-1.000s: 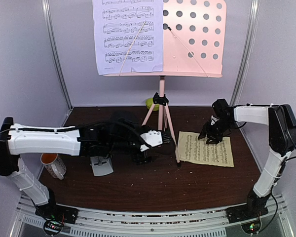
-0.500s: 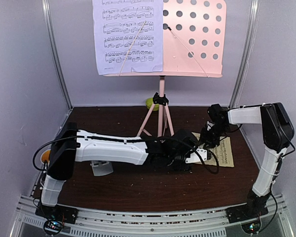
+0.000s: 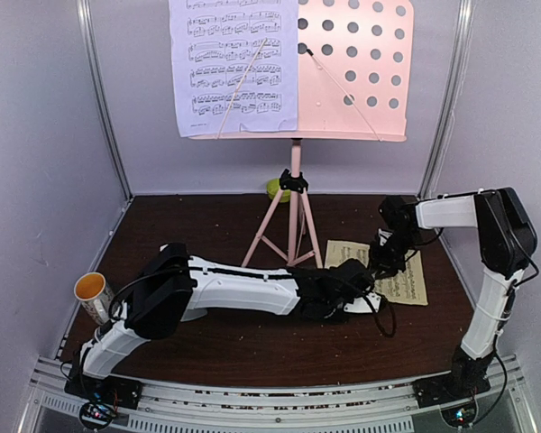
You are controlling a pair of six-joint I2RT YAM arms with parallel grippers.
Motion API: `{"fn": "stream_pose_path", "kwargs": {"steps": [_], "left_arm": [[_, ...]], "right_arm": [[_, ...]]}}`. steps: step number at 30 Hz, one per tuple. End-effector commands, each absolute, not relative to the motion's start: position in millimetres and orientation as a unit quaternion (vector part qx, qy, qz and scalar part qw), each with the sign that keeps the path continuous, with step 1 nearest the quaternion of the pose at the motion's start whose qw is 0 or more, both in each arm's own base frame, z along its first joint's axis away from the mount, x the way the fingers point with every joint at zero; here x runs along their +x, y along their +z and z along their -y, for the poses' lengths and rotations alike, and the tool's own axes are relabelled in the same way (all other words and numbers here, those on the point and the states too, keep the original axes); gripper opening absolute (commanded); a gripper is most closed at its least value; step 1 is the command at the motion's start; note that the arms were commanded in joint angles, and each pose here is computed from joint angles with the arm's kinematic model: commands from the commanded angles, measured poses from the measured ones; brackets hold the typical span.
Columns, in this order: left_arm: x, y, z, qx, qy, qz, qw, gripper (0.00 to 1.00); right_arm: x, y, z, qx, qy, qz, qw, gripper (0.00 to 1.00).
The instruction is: Set up the instrument practice props
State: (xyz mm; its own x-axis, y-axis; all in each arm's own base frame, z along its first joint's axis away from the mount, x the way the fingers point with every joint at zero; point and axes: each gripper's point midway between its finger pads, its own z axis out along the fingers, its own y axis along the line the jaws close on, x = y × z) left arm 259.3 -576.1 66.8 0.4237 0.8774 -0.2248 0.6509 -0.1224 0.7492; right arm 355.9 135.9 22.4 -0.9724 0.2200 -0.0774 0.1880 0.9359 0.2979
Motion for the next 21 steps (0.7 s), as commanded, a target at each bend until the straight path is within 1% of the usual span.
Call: {"fn": "stream_pose_path", "kwargs": {"steps": [1,6,12,16,21], "left_arm": [[269,61,583,0.743,0.167,-0.496,0.418,0.79],[275,45,581,0.747,0.192,-0.485,0.412,0.78],[288,45,586,0.743,0.201,-0.475,0.426,0.71],[277,54,606,0.755,0.149,-0.453,0.449,0.62],[272,62,621,0.755,0.115,-0.444,0.468,0.48]], "right_arm": [[316,12,-118,0.094,0.101,-0.99,0.01,0.31],[298,9,-116,0.094,0.103,-0.99,-0.004,0.31],[280,9,-119,0.091,0.115,-0.989,-0.018,0.31],[271,8,-121,0.084,0.121,-0.989,-0.029,0.31],[269,16,-123,0.077,0.129,-0.988,-0.027,0.32]]}}
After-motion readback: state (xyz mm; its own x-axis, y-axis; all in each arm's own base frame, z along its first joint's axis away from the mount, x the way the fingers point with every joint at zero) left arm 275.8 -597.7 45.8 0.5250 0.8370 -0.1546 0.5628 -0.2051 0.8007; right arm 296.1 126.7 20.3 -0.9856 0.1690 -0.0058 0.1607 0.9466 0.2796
